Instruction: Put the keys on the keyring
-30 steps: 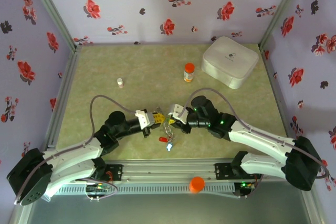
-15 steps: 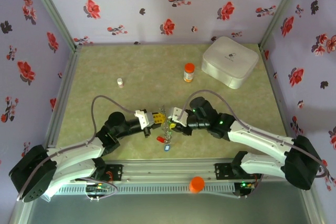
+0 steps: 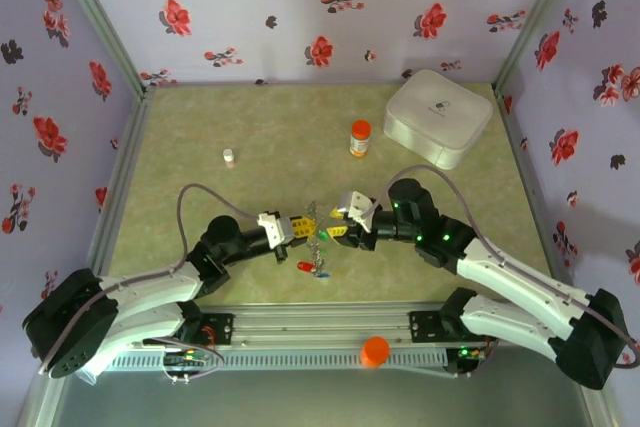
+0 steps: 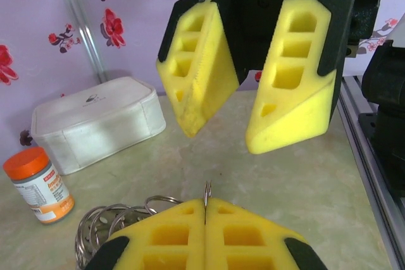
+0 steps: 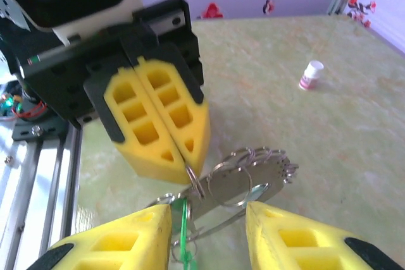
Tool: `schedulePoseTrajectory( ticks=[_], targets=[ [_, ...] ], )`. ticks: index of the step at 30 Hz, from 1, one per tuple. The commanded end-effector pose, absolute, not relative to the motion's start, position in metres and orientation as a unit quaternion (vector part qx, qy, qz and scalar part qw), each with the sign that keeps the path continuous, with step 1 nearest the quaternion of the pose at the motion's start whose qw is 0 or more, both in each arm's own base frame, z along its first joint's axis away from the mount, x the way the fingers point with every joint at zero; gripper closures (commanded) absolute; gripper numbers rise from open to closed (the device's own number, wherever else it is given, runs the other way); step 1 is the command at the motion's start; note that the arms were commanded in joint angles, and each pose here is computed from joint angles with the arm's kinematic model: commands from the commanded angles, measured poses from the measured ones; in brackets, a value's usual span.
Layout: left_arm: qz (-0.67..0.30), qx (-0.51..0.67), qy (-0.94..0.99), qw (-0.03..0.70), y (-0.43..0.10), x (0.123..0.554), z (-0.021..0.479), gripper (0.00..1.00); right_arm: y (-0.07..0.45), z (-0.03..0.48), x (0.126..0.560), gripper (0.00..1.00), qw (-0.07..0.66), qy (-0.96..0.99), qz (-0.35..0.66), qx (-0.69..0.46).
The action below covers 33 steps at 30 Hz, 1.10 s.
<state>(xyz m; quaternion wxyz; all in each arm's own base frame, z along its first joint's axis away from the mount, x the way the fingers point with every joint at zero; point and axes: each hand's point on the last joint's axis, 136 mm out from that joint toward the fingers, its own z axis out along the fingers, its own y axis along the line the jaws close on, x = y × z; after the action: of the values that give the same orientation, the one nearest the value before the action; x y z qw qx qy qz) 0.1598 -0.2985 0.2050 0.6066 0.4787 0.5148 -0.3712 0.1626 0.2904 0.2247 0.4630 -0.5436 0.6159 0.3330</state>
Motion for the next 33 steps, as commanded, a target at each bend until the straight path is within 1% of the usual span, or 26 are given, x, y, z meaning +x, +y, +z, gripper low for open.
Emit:
schedulePoseTrajectory(
  ticks=[1,14,24,33],
  targets=[
    [-0.378,0.477,0.471,0.639,-0.298,0.155,0.227,1.00,0.298,0.236,0.161,0.65,0.472,0.601,0.372,-0.527],
    [-0.395,0.483,0.458,0.633,-0.299,0.148,0.231,1.00,0.304,0.214,0.160,0.71,0.430,0.615,0.377,-0.542],
    [-0.401,0.487,0.453,0.630,-0.300,0.146,0.233,1.00,0.305,0.211,0.159,0.79,0.423,0.612,0.376,-0.552],
    [-0.404,0.488,0.451,0.628,-0.302,0.146,0.233,1.00,0.304,0.208,0.158,0.83,0.420,0.612,0.371,-0.558]
  ],
)
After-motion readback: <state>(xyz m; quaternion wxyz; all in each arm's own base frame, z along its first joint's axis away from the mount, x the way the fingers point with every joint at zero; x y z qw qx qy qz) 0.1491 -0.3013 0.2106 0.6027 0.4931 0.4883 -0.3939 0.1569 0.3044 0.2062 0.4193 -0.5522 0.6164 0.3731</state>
